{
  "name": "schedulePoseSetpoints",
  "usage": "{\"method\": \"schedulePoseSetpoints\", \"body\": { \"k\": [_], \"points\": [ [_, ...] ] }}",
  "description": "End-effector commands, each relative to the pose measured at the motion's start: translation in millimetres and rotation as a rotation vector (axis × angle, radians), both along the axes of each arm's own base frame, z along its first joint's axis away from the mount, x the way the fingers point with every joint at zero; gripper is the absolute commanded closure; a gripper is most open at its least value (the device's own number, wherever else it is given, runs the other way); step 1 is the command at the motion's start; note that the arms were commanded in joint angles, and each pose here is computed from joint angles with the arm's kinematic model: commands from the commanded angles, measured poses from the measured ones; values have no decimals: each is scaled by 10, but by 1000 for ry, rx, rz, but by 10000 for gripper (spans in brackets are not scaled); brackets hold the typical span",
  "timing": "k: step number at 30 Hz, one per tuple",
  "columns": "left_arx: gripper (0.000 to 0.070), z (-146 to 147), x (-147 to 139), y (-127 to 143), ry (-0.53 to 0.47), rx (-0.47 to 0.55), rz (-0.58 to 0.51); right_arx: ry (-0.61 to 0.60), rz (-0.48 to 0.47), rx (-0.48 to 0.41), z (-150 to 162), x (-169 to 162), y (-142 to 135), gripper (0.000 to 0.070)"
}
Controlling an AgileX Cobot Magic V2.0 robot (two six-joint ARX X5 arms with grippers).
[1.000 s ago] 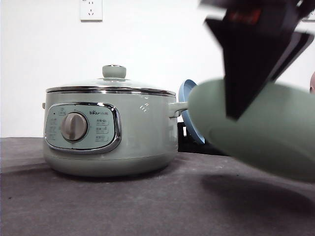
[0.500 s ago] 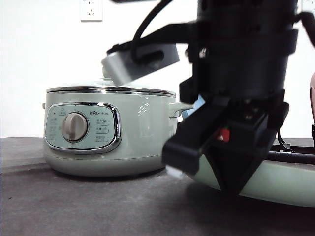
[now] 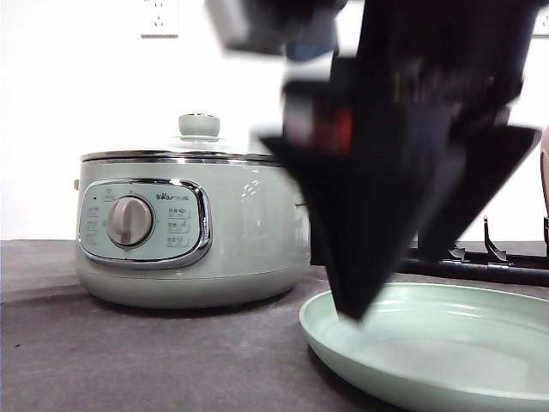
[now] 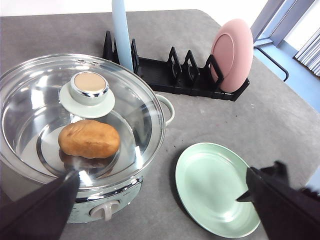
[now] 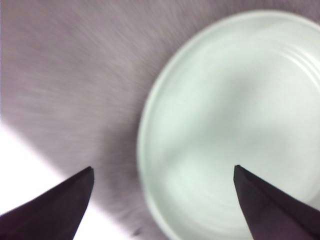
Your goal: Transfer potato from steamer to green plate
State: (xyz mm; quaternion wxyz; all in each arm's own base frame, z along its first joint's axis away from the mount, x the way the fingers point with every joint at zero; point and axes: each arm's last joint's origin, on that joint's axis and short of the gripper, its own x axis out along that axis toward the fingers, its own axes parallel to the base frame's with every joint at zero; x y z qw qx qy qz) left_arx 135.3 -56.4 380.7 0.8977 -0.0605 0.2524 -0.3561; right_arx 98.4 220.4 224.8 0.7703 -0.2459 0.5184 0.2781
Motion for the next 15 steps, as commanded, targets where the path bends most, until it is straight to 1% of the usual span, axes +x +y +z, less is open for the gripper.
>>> {"method": "schedulePoseSetpoints", "body": {
  "k": [1,5,8,12,15],
  "points": [
    [0,55,0,-8,-26,-1,-11,14,-5,79,140,-11,-38,136],
    [0,55,0,-8,-26,-1,-11,24,-42,239,426,26,-285,136],
    [0,55,0,-8,-26,-1,-11,1,-88,343,612,59,-502,136],
    [0,55,0,-8,-25,-1,-11,-77,-166,440,807,90,-788,136],
    [0,55,-1,-8,-25,-1,-11,-148,-196,494,920,94,-966,135]
  ]
}}
